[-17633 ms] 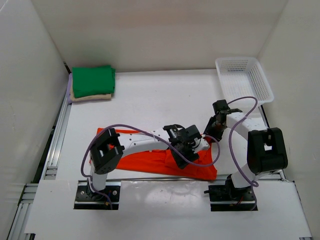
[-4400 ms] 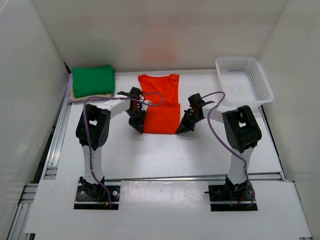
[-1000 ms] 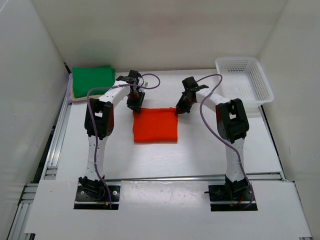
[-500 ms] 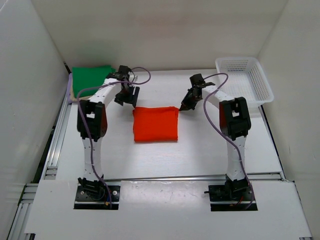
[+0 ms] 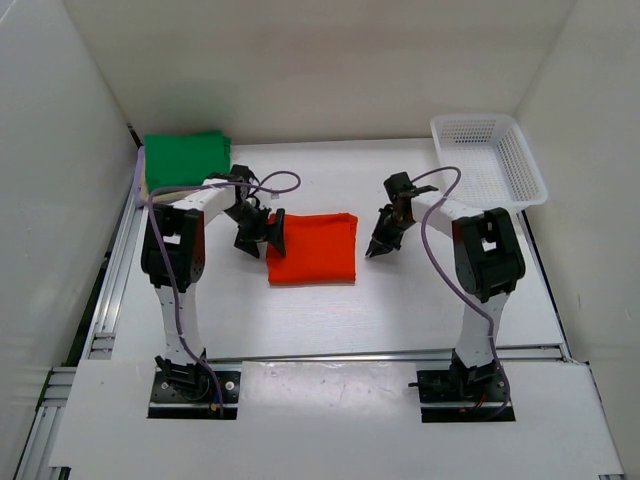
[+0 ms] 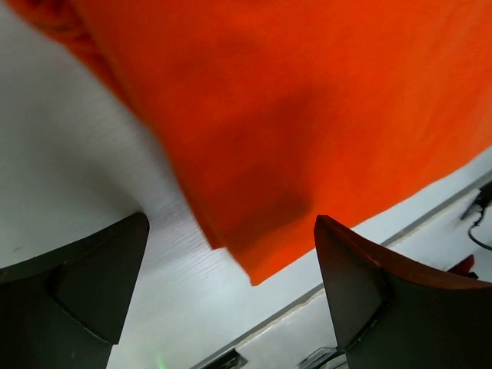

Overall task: Fold and stack the t-shirts
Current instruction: Fold the long partially folded tshirt into a neat square, then put the neatly folded tshirt into the corner of the board with the left arm

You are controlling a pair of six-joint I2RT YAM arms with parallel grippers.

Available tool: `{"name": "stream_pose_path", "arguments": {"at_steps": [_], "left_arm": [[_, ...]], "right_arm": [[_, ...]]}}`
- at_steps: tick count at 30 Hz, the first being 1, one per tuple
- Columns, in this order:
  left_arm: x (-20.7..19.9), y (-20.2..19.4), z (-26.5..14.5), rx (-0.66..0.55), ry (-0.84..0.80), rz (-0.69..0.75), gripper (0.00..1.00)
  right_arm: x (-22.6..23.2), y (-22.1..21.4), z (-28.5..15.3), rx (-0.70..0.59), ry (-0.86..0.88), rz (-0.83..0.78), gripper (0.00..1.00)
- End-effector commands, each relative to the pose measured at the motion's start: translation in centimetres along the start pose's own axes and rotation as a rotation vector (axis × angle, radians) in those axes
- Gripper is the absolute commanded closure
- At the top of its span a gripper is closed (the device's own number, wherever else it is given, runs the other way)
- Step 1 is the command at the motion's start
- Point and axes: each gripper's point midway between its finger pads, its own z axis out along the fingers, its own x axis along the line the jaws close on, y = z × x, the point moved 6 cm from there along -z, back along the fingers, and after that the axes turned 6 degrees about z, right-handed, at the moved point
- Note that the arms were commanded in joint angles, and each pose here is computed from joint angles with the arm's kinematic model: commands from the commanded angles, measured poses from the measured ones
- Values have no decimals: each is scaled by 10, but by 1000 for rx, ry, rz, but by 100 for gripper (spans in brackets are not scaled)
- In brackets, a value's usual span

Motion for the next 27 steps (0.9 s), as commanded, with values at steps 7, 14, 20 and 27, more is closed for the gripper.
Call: {"name": "stream_pose_path", "arguments": {"at_steps": [7,14,20,27], "left_arm": [[-2,4,30,11,-179,-13,22],[1,22,42,-2,-262,-23,90],[11,59,-15,-143,-72,29,90],[51,130,-78,-279,666,66,90]], "right_arm": [[14,-12,-6,-36,48,15,81],[15,-13,-21,-94,49,40,81],[-1,-10,-54,-180,57,50,81],[-16,1,-83,-268,55,68,81]]}}
